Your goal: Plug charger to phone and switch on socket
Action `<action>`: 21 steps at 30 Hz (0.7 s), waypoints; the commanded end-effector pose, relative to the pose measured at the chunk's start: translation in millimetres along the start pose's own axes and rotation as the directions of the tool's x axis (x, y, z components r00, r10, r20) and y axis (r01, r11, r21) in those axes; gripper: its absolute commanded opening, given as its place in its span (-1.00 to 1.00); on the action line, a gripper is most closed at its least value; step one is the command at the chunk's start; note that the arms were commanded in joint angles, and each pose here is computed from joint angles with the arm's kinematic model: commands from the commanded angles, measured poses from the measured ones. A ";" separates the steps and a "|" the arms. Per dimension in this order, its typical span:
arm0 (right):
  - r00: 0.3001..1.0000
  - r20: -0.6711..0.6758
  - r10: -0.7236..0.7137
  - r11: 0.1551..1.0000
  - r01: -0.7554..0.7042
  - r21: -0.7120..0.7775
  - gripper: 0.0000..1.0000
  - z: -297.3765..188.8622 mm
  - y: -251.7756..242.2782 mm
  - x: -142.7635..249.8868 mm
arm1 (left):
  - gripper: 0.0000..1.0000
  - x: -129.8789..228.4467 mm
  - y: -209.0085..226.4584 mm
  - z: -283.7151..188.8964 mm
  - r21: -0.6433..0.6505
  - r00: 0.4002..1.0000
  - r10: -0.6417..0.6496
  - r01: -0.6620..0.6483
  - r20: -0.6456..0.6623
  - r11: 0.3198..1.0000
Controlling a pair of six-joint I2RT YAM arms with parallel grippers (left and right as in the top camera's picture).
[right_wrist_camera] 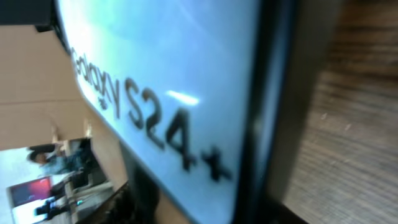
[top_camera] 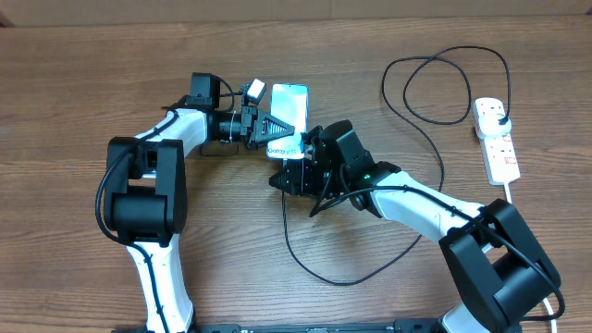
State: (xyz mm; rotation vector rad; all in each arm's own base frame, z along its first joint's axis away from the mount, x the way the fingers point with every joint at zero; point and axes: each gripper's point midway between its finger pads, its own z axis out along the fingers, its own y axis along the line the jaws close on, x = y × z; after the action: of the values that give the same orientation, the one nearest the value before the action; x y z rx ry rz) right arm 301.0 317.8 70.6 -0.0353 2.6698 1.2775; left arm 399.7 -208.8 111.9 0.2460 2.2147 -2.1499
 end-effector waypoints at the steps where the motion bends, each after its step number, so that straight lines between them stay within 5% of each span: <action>1: 0.996 0.077 -0.033 0.999 0.031 0.030 -0.21 -1.4 3.0 -15.7 | -0.91 -0.2 -25.8 2.5 0.047 0.996 0.090 -0.089 -0.013 0.995; 8: 0.993 0.111 -0.049 0.999 0.049 -0.002 -0.93 -3.6 10.2 -25.6 | -0.91 -0.5 -24.2 2.6 0.038 0.996 0.090 -0.089 -0.012 0.995; 21: 0.988 0.156 0.020 0.998 -0.011 -0.060 -0.93 -14.2 13.8 -45.4 | -0.92 -0.7 -23.4 2.7 0.033 0.996 0.090 -0.090 -0.011 0.995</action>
State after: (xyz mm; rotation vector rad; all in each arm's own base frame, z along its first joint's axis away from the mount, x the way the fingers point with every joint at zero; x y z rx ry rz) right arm 311.5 325.8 82.8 -0.0151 2.5954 1.3193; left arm 401.9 -208.7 110.1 0.2705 2.2107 -2.1171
